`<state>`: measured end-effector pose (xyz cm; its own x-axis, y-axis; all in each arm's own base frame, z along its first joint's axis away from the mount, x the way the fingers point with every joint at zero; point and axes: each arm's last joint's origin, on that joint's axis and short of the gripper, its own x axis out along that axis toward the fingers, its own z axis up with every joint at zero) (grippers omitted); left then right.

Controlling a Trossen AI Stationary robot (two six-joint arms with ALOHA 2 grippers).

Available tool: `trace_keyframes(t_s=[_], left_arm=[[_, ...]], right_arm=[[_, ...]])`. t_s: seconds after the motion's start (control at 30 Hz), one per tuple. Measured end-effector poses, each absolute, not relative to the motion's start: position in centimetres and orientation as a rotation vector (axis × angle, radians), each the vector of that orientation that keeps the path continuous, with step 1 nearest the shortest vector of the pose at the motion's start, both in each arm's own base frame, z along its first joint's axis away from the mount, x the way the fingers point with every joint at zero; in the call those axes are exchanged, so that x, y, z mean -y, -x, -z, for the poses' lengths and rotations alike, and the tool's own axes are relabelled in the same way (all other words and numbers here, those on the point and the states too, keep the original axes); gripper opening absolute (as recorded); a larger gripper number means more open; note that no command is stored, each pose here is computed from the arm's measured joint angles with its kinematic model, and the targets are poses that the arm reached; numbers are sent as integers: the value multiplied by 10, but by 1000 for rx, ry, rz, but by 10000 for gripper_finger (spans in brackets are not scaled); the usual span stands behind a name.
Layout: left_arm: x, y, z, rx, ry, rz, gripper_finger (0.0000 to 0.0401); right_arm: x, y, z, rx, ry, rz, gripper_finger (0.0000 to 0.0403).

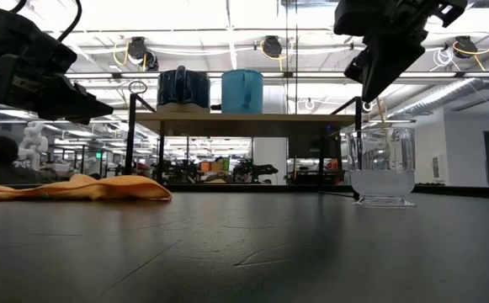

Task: Stack small to large cups/mugs on shelf
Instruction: Put the transparent mug on the shelf

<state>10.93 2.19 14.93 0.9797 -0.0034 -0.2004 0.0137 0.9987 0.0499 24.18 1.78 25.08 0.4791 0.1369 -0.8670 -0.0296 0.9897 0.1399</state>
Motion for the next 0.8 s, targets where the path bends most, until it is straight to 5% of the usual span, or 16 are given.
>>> trace_keyframes(t_s=[0.43, 0.8], left_arm=[[-22, -109, -149, -202, -45, 8, 31], [-22, -109, -149, -202, -45, 8, 31]], right_arm=[[-17, -240, -249, -1096, -157, -70, 144], [-17, -246, -241, -1118, -135, -71, 143]])
